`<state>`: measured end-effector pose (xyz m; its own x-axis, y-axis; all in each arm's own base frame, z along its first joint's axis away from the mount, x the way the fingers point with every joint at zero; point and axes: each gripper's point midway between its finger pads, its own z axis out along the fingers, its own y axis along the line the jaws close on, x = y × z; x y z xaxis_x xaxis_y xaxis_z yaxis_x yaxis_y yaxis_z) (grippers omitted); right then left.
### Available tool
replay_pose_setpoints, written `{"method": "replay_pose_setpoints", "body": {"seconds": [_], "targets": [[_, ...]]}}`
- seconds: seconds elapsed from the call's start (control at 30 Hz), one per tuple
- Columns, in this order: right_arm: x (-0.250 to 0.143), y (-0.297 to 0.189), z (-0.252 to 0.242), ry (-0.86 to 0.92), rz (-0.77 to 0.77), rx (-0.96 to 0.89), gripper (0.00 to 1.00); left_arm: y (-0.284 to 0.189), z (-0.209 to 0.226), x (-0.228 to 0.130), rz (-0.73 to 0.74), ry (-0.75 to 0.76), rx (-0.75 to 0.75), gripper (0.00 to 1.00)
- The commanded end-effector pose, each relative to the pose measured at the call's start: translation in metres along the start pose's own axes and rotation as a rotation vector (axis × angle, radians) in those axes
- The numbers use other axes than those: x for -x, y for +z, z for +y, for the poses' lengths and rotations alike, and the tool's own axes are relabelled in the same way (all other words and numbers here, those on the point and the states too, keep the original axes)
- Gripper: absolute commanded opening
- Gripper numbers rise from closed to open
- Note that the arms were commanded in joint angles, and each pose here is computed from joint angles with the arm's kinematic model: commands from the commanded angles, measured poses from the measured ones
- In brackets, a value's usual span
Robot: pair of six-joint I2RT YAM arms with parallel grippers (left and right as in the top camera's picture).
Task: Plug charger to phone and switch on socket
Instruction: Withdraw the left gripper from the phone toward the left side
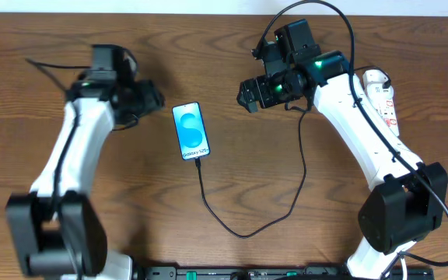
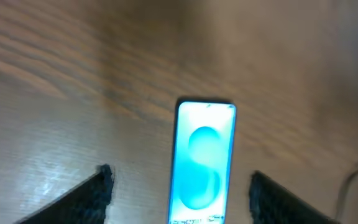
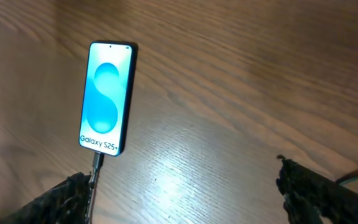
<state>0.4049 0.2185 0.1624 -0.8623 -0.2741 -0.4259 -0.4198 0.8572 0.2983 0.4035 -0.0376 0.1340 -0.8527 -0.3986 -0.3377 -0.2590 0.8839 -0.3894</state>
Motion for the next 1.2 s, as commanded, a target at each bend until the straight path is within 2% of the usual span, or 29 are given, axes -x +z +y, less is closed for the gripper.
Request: {"method": "replay_pose_setpoints", "body": {"seconds": [0.0,0.13,0.2,0.27,0.73,0.97,1.17], "targets": [[0.002,-0.001,0.001,-0.015,-0.005,-0.004,0.91,-0.031,-0.001,0.009,-0.074,0.006,-0.009,0.82],[0.003,-0.001,0.001,-0.017,-0.010,-0.004,0.89,-0.064,-0.004,0.012,-0.138,0.007,-0.026,0.84],[0.003,-0.001,0.001,-0.017,-0.011,-0.004,0.89,-0.076,-0.006,0.013,-0.164,0.009,-0.033,0.90],[0.003,-0.001,0.001,-0.017,-0.010,-0.004,0.89,-0.087,-0.008,0.015,-0.192,0.013,-0.042,0.92],[0.002,-0.002,0.000,-0.019,-0.007,-0.005,0.93,-0.135,-0.021,0.016,-0.316,0.046,-0.079,0.93],[0.002,-0.002,0.001,-0.029,-0.007,-0.005,0.95,-0.176,-0.009,0.022,-0.468,0.043,0.007,0.93],[0.004,-0.002,0.001,-0.031,-0.014,-0.004,0.96,-0.188,-0.009,0.021,-0.503,0.045,0.010,0.93]]}}
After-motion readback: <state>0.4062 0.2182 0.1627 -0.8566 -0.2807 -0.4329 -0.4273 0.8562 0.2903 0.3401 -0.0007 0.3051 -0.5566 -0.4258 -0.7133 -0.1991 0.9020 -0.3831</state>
